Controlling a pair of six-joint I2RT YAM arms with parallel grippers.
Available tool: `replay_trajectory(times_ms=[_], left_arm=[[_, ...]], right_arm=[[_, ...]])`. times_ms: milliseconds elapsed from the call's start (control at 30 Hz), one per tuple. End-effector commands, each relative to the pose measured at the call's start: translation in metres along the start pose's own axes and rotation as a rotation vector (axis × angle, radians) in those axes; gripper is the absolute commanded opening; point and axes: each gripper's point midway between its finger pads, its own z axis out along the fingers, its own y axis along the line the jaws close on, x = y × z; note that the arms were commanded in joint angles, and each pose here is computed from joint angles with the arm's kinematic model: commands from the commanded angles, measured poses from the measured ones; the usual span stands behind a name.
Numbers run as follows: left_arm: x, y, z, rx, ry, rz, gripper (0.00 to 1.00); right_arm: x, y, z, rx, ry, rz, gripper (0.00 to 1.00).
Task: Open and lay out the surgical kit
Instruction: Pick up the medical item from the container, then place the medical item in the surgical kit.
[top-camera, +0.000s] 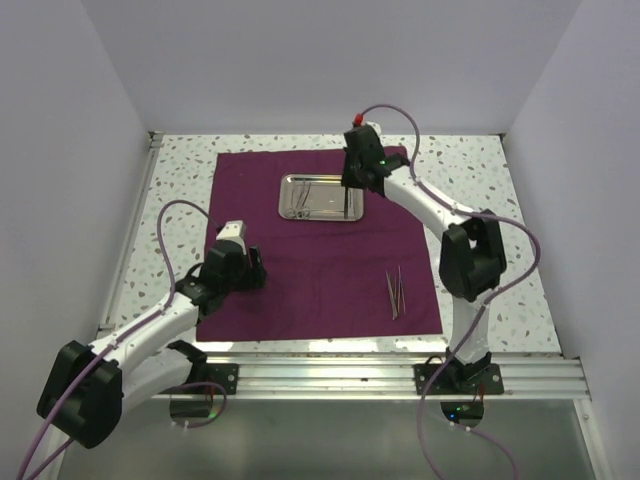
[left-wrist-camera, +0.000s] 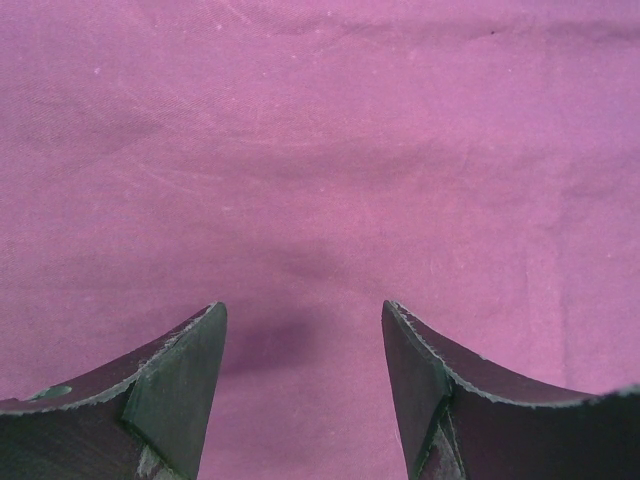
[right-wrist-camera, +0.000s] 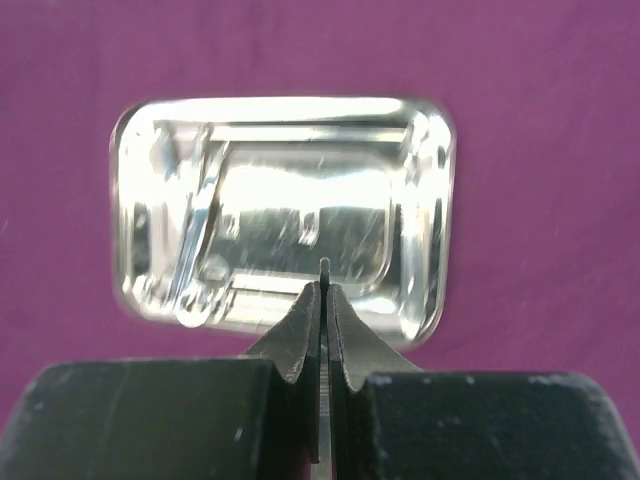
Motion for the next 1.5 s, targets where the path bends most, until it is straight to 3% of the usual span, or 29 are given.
replay_trajectory(times_ms=[0,133,367,800,967,1067,1300,1467], left_arm=[[-0.018,-0.009,-0.003,0.028,-0.069,0.000,0.67],[-0.017,-0.010,-0.003,0.035,-0.069,0.000,0.67],[-0.014,-0.014,-0.002,0.050,-0.057,0.008,0.67],[-0.014,-0.013,-0.002,0.041,-0.060,0.008,0.67],[-0.014,-0.012,-0.001,0.033,-0.060,0.009,0.67],[-0.014,-0.012,-0.001,0.031,-0.059,0.010,0.67],[-0.012,-0.013,0.000,0.036,-0.052,0.015,0.67],[-0.012,-0.014,-0.002,0.041,-0.056,0.014,0.67]], right_arm=[[0.036,0.018,-0.028,-0.059,0.020,0.008,0.00],[0.095,0.042,-0.055,-0.105,0.054,0.002,0.00],[0.175,0.039,-0.085,-0.106,0.118,-0.016,0.00],[0.247,0.027,-0.087,-0.070,0.231,-0.033,0.00],[0.226,0.029,-0.107,-0.066,0.179,-0.056,0.45],[0.196,0.032,-0.129,-0.074,0.110,-0.061,0.59],[0.115,0.030,-0.145,0.025,-0.094,-0.133,0.58],[0.059,0.028,-0.117,0.050,-0.113,-0.091,0.45]])
